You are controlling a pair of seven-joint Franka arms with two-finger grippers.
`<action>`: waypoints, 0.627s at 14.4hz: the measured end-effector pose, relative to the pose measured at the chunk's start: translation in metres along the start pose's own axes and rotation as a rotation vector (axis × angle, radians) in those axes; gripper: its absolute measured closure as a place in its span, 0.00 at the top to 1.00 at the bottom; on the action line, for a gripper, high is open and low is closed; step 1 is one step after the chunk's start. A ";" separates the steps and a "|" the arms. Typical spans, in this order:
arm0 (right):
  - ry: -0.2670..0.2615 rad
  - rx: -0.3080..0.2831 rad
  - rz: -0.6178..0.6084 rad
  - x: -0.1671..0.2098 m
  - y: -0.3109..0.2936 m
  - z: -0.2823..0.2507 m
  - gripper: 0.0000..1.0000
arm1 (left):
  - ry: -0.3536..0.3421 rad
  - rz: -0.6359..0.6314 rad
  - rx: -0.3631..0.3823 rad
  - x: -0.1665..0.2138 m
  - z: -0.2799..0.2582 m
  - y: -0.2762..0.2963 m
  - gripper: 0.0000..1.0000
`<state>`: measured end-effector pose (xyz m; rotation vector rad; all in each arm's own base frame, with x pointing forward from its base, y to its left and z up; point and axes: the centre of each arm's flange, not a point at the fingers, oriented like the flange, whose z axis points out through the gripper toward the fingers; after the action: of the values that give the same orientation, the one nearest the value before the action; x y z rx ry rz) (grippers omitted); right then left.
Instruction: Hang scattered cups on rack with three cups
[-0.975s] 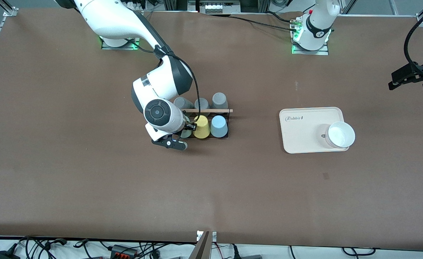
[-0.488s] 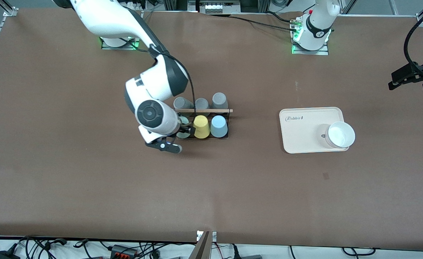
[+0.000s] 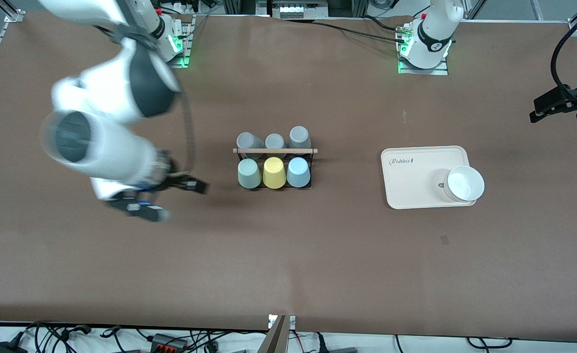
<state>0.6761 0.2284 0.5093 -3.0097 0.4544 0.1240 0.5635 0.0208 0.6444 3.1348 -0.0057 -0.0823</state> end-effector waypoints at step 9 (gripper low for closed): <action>0.156 -0.046 -0.079 0.061 0.196 -0.092 1.00 | 0.002 -0.056 -0.002 -0.003 -0.001 -0.035 1.00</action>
<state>0.6816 0.0148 0.5784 -3.0908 0.3489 -0.1077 0.5611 0.0556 0.6450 3.1330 0.0814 -0.0794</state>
